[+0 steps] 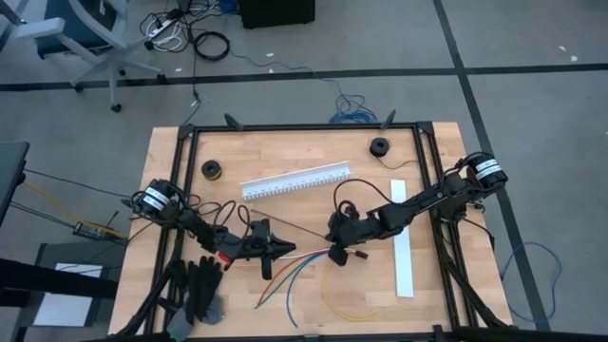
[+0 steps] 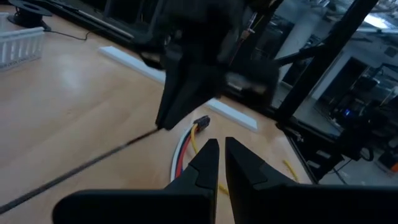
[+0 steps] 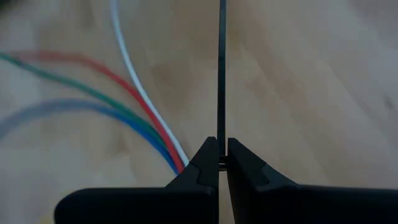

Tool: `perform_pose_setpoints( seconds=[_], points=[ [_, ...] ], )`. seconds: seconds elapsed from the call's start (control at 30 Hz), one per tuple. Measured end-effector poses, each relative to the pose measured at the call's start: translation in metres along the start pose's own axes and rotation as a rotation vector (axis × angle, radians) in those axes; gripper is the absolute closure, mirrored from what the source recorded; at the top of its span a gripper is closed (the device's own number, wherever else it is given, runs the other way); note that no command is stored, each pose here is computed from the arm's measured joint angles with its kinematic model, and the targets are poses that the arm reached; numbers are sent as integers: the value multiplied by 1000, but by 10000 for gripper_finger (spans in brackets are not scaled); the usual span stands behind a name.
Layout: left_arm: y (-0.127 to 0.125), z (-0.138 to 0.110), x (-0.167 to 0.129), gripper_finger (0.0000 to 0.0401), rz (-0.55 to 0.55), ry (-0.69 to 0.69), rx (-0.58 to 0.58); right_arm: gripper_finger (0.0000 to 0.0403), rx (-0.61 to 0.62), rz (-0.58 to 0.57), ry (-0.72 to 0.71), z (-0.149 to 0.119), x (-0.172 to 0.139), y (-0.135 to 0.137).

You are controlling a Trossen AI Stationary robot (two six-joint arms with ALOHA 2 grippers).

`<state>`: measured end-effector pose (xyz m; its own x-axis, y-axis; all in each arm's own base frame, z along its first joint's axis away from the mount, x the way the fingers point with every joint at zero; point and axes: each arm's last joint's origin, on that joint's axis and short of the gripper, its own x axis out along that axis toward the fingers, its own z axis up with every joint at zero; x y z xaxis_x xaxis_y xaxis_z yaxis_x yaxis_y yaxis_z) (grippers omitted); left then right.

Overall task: Ziptie cables
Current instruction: Insert zip tie on the cable wire

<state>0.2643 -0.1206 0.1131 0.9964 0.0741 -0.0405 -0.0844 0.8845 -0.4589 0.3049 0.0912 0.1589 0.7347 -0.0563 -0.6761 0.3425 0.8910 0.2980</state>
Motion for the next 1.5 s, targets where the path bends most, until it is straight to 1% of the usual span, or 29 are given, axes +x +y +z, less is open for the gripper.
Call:
perform_pose_setpoints(
  seconds=[0.1, 0.2, 0.33, 0.47, 0.57, 0.67, 0.77, 0.87, 0.97, 1.07, 1.17, 1.33, 1.5],
  points=[
    [0, 0, 0, 399, -1, 6, 1, 399, 22, 49, -138, 8, -2, 11],
    [0, 0, 0, 399, 0, -2, -2, 399, 12, 93, -257, 15, -6, 21],
    [-2, 5, 0, 399, 6, -58, -31, 399, 7, 98, -359, 20, -11, 28],
    [-2, 11, 0, 399, 42, -136, -70, 400, 11, 99, -383, 21, -11, 29],
    [-2, 16, -1, 399, 81, -203, -129, 399, 20, 111, -399, 23, -12, 30],
    [-2, 19, 1, 399, 110, -237, -191, 399, 32, 131, -445, 27, -14, 32],
    [-4, 23, 6, 399, 102, -263, -255, 399, 47, 155, -501, 34, -16, 33],
    [-8, 26, 11, 399, 95, -279, -265, 399, 61, 184, -513, 38, -17, 32],
    [-14, 30, 16, 399, 70, -291, -251, 399, 68, 193, -524, 39, -17, 32],
    [-20, 34, 21, 399, 40, -296, -213, 399, 78, 211, -543, 41, -18, 33],
    [-25, 37, 24, 399, 40, -309, -159, 399, 76, 222, -562, 42, -20, 34],
    [-27, 40, 24, 399, 30, -314, -109, 399, 67, 248, -580, 42, -24, 39],
    [-33, 45, 21, 399, 14, -314, -21, 399, 65, 271, -583, 40, -26, 43]
  ],
)
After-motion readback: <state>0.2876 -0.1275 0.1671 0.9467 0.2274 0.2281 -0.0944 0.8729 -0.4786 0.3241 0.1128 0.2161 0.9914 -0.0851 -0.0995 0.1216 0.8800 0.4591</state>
